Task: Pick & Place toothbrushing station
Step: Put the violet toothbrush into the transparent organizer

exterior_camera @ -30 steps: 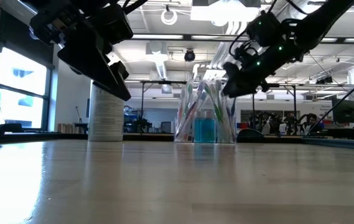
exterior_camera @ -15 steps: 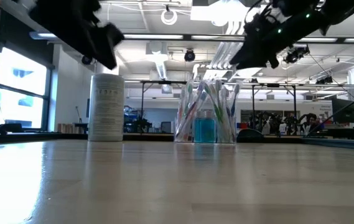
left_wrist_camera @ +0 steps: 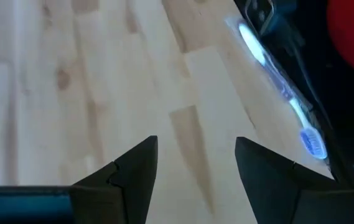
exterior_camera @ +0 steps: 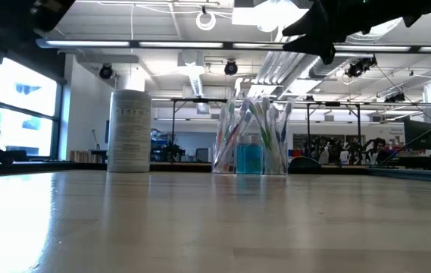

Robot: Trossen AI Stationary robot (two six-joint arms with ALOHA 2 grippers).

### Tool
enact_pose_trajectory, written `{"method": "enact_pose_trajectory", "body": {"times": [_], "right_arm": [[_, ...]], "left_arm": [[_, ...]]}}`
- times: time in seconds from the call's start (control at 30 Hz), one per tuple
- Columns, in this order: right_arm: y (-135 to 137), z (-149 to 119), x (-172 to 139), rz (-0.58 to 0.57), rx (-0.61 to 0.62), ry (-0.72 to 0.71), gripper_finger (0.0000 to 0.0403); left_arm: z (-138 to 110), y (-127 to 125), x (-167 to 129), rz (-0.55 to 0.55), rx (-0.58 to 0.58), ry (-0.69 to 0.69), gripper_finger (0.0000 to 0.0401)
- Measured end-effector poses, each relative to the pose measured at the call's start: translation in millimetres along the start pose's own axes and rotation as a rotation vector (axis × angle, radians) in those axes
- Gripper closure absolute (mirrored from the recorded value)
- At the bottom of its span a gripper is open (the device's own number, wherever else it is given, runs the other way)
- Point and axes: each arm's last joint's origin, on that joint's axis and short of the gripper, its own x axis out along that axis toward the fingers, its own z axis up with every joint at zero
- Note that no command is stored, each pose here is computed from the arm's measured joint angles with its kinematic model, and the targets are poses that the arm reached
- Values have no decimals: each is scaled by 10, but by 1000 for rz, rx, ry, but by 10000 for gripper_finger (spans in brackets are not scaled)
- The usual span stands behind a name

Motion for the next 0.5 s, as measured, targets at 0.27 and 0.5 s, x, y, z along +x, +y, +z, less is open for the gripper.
{"method": "enact_pose_trajectory", "body": {"times": [0.27,0.5], "right_arm": [[239,-53,-21,113,41,23,215],[447,-112,-64,163,54,39,215]], "left_arm": [[33,-406,355,-41,-129,1,195],[107,-901,543,-109,-59,81,195]]}}
